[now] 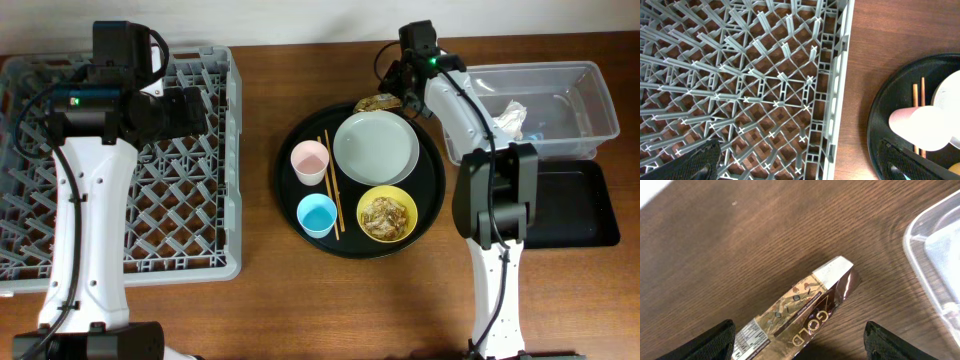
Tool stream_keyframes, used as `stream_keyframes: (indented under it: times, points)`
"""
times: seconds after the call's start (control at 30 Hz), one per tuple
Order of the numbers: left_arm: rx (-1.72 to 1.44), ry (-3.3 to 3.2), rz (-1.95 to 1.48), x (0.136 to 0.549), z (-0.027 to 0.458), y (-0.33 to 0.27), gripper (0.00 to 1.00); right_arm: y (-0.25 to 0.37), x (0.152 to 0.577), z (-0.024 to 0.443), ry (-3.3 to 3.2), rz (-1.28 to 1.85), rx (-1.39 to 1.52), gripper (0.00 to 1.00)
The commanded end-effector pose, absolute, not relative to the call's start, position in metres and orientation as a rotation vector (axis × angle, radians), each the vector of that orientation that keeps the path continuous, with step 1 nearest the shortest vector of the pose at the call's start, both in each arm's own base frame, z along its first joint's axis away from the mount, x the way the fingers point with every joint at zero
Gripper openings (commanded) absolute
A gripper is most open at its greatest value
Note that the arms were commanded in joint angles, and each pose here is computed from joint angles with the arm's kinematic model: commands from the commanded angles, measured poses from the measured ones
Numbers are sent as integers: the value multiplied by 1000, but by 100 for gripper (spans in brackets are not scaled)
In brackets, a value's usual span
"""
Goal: Sort waste into correct bins and load items into the dishwasher rack
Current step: 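Reach the right gripper back to the gold wrapper on the plate, then grasp the gold Nescafé wrapper and drop it into the clear bin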
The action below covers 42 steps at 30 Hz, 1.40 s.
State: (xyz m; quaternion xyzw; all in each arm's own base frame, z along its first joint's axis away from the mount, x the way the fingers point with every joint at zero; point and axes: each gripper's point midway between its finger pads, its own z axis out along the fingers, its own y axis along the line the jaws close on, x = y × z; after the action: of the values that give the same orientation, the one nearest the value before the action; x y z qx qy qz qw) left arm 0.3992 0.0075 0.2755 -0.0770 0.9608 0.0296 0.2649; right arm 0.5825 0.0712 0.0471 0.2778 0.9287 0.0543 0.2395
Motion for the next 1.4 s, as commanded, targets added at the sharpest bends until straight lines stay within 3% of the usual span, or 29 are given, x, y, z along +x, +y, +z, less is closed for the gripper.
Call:
stream_keyframes:
  times: [0.0, 0.23, 0.33, 0.37, 0.5, 0.57, 0.73, 0.9, 1.13, 1.27, 1.37]
  points:
    - [-226, 2588, 76, 402, 278, 8, 99, 76, 581, 25, 2577, 152, 768, 83]
    - [-226, 2590, 76, 401, 278, 8, 99, 77, 584, 5, 2585, 147, 768, 84]
    - [-226, 2591, 76, 401, 278, 8, 99, 78, 585, 1, 2582, 150, 766, 77]
    - [-226, 2591, 76, 401, 278, 8, 100, 78, 585, 1, 2582, 150, 765, 72]
    - [-226, 2591, 76, 401, 278, 8, 99, 78, 585, 1, 2583, 150, 765, 21]
    - [-226, 2591, 76, 401, 278, 8, 99, 78, 585, 1, 2583, 153, 764, 4]
    - [-226, 2591, 76, 401, 278, 8, 99, 86, 594, 21, 2570, 241, 710, 4]
    - [-226, 2591, 76, 401, 278, 8, 99, 87, 600, 126, 2523, 421, 551, 4]
    - [-226, 2580, 74, 403, 279, 8, 99, 12, 543, 249, 2502, 379, 647, 4]
    - [-226, 2571, 72, 405, 280, 8, 99, -52, 525, 258, 2473, 325, 808, 4]
    - [-225, 2572, 70, 405, 280, 8, 99, -107, 514, 240, 2452, 239, 1006, 5]
